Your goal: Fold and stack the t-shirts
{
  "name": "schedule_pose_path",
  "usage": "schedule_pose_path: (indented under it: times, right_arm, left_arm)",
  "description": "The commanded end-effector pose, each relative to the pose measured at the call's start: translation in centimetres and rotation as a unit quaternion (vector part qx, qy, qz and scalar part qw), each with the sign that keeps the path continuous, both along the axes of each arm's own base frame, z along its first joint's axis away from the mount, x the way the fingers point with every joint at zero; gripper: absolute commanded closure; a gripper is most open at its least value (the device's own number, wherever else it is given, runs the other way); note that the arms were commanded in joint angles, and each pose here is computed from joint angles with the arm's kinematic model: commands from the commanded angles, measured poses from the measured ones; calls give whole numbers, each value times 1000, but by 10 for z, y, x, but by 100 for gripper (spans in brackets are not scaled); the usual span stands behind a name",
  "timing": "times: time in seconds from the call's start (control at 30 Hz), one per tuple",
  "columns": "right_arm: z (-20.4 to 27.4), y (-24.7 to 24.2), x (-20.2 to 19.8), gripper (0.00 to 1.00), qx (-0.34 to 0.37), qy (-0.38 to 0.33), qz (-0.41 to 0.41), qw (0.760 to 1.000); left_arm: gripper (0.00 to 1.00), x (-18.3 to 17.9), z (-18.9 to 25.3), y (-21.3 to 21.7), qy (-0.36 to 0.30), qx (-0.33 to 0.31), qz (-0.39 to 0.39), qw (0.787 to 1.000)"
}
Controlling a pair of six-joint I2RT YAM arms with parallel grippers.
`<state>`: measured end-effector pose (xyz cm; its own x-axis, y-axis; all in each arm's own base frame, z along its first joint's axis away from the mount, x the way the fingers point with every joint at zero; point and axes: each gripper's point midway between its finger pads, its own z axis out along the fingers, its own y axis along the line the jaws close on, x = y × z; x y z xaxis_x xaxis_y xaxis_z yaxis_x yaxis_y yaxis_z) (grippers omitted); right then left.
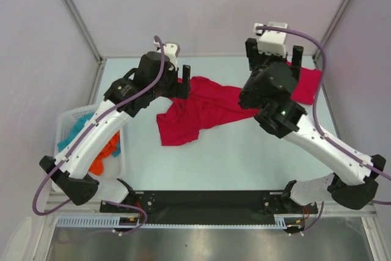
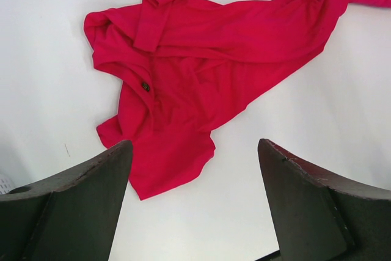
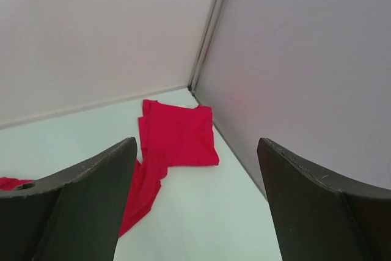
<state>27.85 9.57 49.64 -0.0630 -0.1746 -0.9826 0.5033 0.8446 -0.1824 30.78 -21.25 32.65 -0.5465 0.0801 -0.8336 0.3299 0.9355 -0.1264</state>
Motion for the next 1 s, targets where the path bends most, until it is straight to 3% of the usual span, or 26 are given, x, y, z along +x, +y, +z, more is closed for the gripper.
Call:
schedule_pose_path:
  times: [0.0,0.03,0.07,0.1,0.13,0.2,0.3,0.57,0.77,0.97]
  right_arm:
    - [2,-16,-13,14,37,10,-55,998]
    - [0,-16,-13,14,29,24,-64,997]
    - [7,-18,-11,15,73,4,-71,995]
    - [2,-19,-9,17,5,66,-84,994]
    - [2,-19,-5,19,54,44,-88,994]
    - [4,-38,0,20,16,97,-120,988]
    - [-7,-36,23,20,57,95,-116,987]
    - [-12,-32,52,15,61,92,-144,983]
    - [1,-74,61,14,105,51,-205,972]
    - [-15,-95,93,14,108,47,-260,958]
  left_arm:
    - [11,-4,15,4,-22,-14,4,1000]
    - [11,-3,15,3,-21,-14,6,1000]
    - [11,-3,14,3,-21,-14,5,1000]
    - [11,-3,14,3,-20,-14,4,1000]
    - [11,-3,14,2,-20,-16,4,1000]
    - [11,-4,14,2,-20,-18,3,1000]
    - [11,-4,16,2,-22,-20,3,1000]
    - [11,-6,22,12,-34,-8,13,999]
    - [11,-6,26,12,-36,-11,11,999]
    - [11,-5,28,13,-38,-5,12,999]
